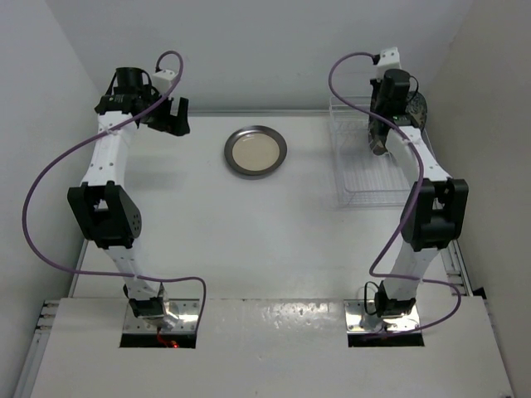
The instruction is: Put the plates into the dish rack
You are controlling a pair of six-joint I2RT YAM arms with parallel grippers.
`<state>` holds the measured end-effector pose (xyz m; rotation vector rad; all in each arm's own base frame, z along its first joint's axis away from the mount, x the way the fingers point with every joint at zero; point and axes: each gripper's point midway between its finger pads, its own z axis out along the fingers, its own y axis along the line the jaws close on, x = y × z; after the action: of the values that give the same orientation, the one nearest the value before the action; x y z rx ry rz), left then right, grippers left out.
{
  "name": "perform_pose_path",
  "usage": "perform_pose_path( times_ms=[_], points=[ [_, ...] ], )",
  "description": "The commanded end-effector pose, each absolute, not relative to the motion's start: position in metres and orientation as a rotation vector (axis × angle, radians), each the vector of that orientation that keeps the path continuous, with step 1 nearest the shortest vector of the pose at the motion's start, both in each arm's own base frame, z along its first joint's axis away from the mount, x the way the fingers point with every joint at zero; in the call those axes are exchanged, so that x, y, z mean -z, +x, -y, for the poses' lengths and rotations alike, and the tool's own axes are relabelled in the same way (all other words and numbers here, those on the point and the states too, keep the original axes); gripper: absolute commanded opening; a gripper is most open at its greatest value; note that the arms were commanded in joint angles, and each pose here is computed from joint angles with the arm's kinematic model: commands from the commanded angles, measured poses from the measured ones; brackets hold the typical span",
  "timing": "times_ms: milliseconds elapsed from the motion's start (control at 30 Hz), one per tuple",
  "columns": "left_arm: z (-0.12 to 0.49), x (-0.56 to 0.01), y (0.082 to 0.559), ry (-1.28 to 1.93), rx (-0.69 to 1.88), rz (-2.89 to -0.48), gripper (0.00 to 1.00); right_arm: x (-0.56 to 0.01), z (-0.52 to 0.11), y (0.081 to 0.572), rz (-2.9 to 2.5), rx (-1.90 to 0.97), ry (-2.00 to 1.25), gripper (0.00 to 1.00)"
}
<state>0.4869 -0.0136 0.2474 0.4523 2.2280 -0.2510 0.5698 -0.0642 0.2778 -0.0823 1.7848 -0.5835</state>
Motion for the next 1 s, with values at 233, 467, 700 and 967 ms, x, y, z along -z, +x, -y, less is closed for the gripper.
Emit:
perform_pose_path(
  times_ms=[233, 467, 700, 967],
  points=[
    [0.012, -0.263, 0.483, 0.436, 0.254, -2.187, 1.0, -0.314, 0.065, 0.566, -1.589, 0.477, 0.04, 0.0],
    [0.014, -0.248, 0.478, 0.437, 0.281, -2.221, 1.0, -0.275, 0.071, 0.57, -1.632, 0.388, 0.092, 0.0],
    [0.021, -0.219, 0.471, 0.468, 0.316, -2.282, 1.0, -0.267, 0.065, 0.574, -1.654, 0.356, 0.046, 0.53],
    [0.034, -0.211, 0.472, 0.498, 0.337, -2.294, 1.0, -0.323, 0.057, 0.561, -1.583, 0.355, -0.029, 0.76]
  ],
)
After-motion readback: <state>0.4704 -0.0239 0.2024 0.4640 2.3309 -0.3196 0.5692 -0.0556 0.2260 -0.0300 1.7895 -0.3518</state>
